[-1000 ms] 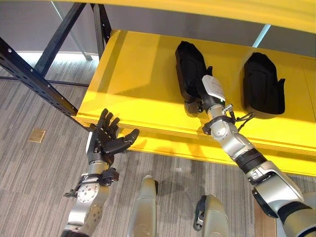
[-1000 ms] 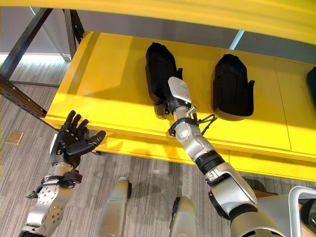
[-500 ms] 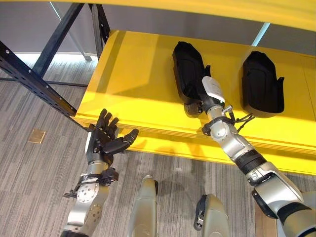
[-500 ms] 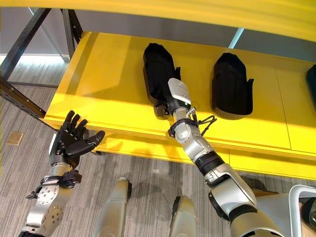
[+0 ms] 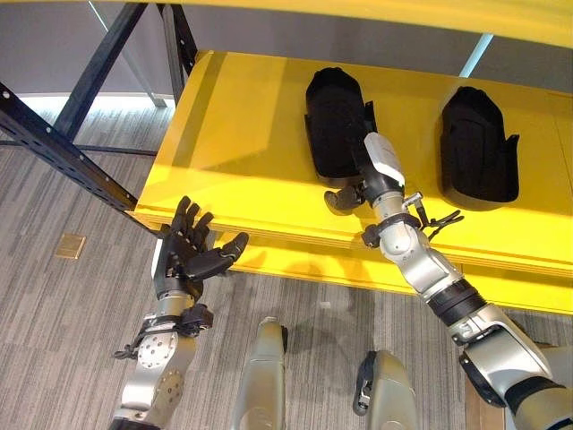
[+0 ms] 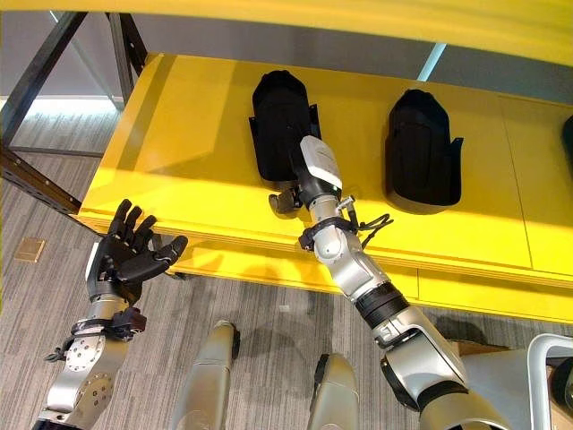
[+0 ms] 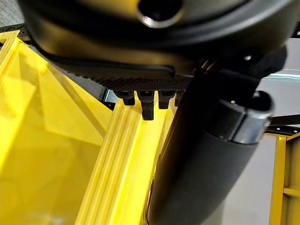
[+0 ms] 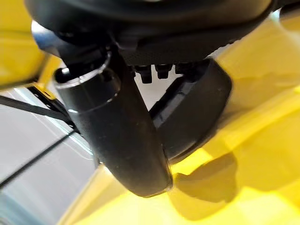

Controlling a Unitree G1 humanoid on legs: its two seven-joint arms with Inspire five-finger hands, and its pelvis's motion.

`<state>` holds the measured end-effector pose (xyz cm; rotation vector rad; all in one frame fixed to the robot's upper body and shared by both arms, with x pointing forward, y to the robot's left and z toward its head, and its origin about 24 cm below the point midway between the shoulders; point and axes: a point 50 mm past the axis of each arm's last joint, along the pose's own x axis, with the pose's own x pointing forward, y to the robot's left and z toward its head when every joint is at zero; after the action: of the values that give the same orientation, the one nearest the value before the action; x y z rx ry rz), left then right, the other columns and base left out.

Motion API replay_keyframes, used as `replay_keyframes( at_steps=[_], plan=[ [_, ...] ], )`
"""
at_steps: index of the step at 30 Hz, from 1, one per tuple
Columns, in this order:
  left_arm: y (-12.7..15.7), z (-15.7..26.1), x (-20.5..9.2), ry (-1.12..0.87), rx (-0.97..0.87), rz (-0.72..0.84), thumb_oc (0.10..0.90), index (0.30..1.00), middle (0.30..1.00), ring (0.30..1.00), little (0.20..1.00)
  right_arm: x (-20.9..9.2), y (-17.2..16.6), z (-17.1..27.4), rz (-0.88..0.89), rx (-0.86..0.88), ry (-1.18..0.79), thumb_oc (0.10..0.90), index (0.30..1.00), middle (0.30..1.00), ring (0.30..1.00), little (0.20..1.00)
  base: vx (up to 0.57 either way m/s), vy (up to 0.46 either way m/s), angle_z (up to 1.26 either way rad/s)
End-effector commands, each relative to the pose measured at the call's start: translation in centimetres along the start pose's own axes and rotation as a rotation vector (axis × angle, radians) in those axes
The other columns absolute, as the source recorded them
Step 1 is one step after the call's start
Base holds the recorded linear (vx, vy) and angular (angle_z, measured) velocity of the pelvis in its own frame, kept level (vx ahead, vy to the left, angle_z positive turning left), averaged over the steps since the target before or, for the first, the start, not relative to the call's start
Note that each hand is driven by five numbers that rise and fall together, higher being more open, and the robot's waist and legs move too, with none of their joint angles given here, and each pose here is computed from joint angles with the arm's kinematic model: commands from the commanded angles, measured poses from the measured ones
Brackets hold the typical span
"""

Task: Move parts from the plastic box to the shelf.

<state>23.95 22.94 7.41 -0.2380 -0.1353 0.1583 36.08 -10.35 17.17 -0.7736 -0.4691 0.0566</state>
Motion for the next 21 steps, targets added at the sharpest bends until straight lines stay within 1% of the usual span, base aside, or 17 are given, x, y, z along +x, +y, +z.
replay_keyframes(
  at_steps=[1,12,15,21],
  plan=[
    [-1.2,-0.4,-0.6,0.009,0.004,-0.038,0.9,1.0,1.0,1.0,1.0,0.8,-3.5,5.9,-0.157,0.177,-0.279,0.9,1.0,1.0,1.0,1.0,0.0,0.0,0.0],
    [-0.7,-0.5,-0.9,0.022,0.011,-0.009,0.9,1.0,1.0,1.0,1.0,-0.6,-5.4,8.7,-0.237,0.309,-0.428,0.9,1.0,1.0,1.0,1.0,0.0,0.0,0.0],
    [-0.7,-0.5,-0.9,0.021,0.013,-0.008,0.9,1.0,1.0,1.0,1.0,-0.8,-5.7,8.9,-0.251,0.307,-0.445,0.9,1.0,1.0,1.0,1.0,0.0,0.0,0.0],
    [-0.7,-0.3,-0.8,0.015,0.012,-0.005,0.9,1.0,1.0,1.0,1.0,-1.0,-7.5,10.1,-0.333,0.29,-0.517,0.9,1.0,1.0,1.0,1.0,0.0,0.0,0.0]
  ],
)
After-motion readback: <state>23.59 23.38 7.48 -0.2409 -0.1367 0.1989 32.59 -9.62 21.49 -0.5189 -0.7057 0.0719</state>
